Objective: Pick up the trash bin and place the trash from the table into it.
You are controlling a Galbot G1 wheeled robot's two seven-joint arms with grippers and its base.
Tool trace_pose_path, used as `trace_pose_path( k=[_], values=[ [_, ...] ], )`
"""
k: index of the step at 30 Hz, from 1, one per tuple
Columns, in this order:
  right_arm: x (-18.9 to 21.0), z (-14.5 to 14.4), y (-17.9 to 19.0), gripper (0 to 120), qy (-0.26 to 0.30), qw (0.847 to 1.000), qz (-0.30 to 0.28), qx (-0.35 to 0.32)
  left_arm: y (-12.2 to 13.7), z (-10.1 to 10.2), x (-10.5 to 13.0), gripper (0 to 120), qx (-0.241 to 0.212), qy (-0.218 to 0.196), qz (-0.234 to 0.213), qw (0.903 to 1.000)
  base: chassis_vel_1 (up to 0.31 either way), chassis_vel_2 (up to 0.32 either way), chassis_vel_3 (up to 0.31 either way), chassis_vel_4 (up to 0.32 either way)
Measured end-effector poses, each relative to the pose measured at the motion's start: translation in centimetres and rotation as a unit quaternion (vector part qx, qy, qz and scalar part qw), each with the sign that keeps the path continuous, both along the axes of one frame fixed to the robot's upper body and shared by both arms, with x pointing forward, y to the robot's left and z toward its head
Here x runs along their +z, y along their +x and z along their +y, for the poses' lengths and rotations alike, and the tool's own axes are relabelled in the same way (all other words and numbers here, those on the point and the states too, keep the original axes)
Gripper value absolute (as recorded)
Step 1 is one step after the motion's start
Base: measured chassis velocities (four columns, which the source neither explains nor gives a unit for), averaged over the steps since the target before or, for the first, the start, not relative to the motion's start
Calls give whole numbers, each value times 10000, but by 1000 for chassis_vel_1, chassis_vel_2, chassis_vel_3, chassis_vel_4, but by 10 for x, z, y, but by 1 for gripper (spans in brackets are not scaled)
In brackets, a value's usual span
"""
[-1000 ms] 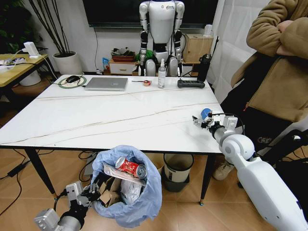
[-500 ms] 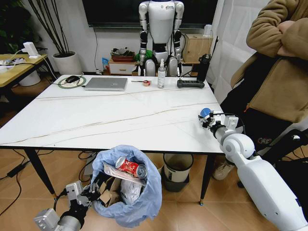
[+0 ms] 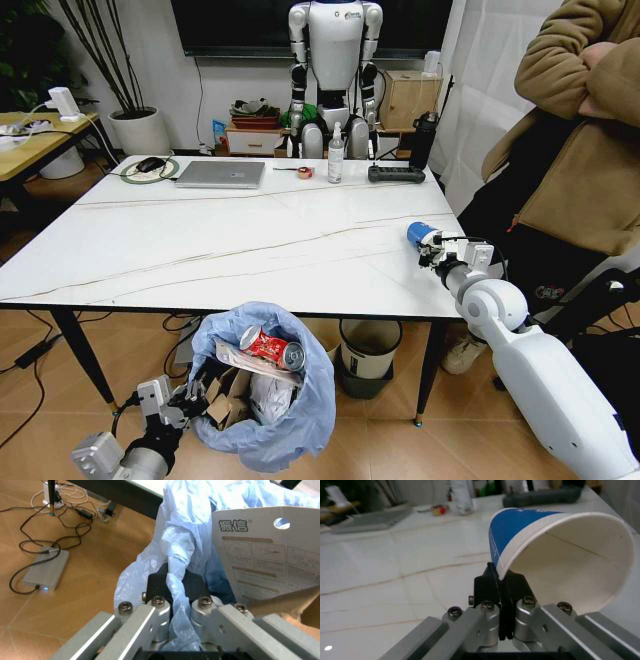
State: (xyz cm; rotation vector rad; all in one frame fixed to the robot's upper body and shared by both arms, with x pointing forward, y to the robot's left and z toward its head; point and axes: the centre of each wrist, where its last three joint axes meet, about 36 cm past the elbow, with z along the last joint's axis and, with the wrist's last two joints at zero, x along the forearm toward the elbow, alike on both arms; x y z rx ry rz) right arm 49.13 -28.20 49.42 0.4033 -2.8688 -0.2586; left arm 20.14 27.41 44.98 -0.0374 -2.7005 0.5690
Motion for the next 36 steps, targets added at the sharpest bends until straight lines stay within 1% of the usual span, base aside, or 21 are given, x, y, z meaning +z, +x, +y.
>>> trace_pose_path(
  k=[1,4,5,7,8,10,12,14,15,18,19,21,23,24,25,27,29,36],
  values=[
    [0,0,0,0,0,10000,0,0,0,0,0,0,0,0,0,10000,0,0,0,0],
    [23,19,-31,0,511,9954,-418,700,0,0,0,0,-3,-5,11,10000,0,0,0,0],
    [34,31,-50,0,740,9899,-587,1060,-1,0,0,0,-2,-2,17,10000,0,0,0,0],
    [48,49,-76,0,1039,9789,-739,1596,-1,1,0,0,1,4,25,10000,0,0,0,0],
    [48,49,-76,0,1039,9789,-739,1596,-1,1,0,0,1,4,25,10000,0,0,0,0],
    [55,68,-106,0,1272,9628,-816,2240,-2,2,1,0,7,10,27,10000,0,0,0,0],
    [56,83,-126,0,1373,9497,-754,2710,-2,3,2,0,16,19,18,10000,0,0,0,0],
    [55,99,-145,0,1490,9354,-540,3161,-2,3,3,0,27,25,9,10000,0,0,0,0],
    [55,99,-145,0,1490,9354,-540,3161,-2,3,3,0,27,25,9,10000,0,0,0,0],
    [49,115,-167,0,1557,9132,-244,3757,-2,3,4,0,30,26,12,10000,0,0,0,0],
    [45,120,-172,0,1580,9038,-120,3975,-2,3,5,0,26,18,17,10000,0,0,0,0],
    [39,127,-176,0,1637,8901,62,4254,-4,3,6,0,27,10,35,10000,0,0,0,0],
    [37,128,-176,0,1643,8883,102,4287,-4,4,6,0,29,11,42,10000,0,0,0,0],
    [30,133,-177,0,1673,8827,248,4385,-5,4,6,0,41,26,60,10000,0,0,0,0],
    [28,133,-177,0,1683,8811,289,4409,-6,5,6,0,47,34,64,10000,0,0,0,0],
    [18,139,-180,0,1761,8719,521,4540,-6,7,9,0,66,65,62,9999,0,0,0,0],
    [12,142,-181,0,1795,8670,633,4605,-6,8,10,0,82,77,43,9999,0,0,0,0],
    [4,145,-187,0,1874,8572,796,4730,-7,10,14,0,120,77,9,9999,0,0,0,0]
  ],
)
